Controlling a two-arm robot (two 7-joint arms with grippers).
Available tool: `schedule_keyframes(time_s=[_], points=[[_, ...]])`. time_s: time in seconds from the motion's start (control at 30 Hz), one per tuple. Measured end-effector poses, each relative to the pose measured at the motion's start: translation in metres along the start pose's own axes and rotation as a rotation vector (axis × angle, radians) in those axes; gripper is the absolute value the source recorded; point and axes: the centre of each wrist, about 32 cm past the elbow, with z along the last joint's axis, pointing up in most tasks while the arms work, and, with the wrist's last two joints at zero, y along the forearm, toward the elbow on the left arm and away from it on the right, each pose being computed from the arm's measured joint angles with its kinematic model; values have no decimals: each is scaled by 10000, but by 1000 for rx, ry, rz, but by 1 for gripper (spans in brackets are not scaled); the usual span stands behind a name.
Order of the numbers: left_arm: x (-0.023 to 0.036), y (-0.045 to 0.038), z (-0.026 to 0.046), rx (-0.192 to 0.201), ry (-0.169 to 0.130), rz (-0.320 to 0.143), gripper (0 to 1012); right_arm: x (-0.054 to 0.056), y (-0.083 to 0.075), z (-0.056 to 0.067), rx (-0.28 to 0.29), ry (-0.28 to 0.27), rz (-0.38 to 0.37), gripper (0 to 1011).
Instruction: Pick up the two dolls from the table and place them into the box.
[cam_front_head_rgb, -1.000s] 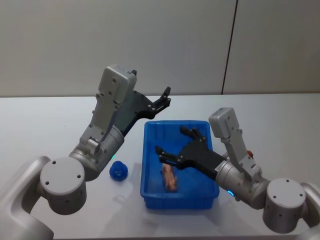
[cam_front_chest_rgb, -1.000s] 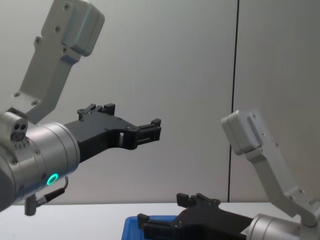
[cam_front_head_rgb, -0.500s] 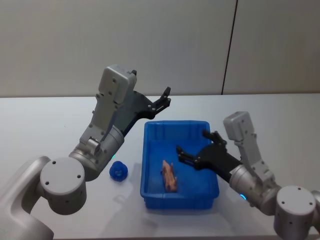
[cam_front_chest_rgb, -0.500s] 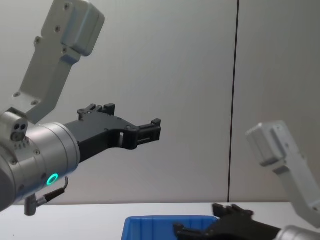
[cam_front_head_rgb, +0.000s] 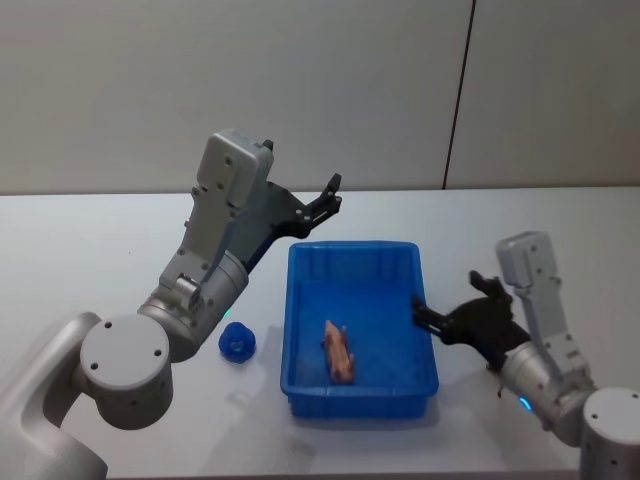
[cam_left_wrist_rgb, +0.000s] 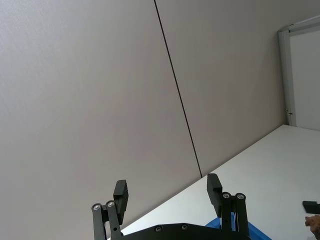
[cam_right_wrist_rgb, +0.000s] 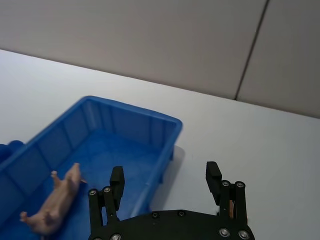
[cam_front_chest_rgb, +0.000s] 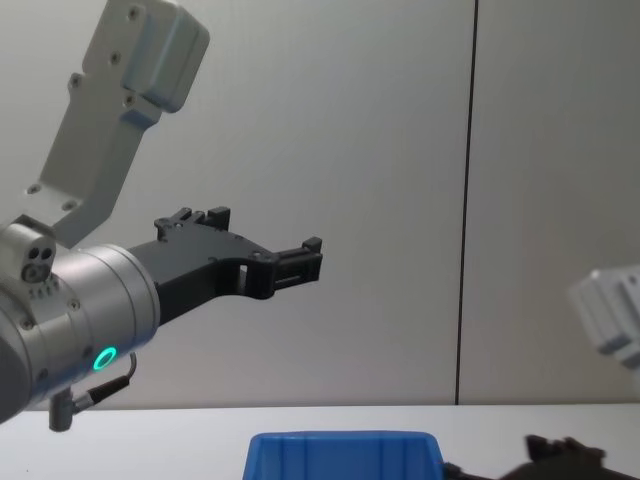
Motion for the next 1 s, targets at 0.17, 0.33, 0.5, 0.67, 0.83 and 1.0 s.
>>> schedule_keyframes(time_s=[0.17,0.33,0.5,0.67,0.83,1.0], points=[[0,0,0,0,0,0,1001,47,-66,-25,-36,15,-68,1001],[0,0,0,0,0,0,1001,102,-135,-58,-82,32,-135,1001],[0,0,0,0,0,0,1001,143,-182,-82,-118,47,-173,1001],[0,0,0,0,0,0,1001,179,-212,-108,-154,68,-191,1001],[0,0,0,0,0,0,1001,207,-220,-140,-185,88,-190,1001],[0,0,0,0,0,0,1001,226,-206,-166,-208,103,-180,1001]])
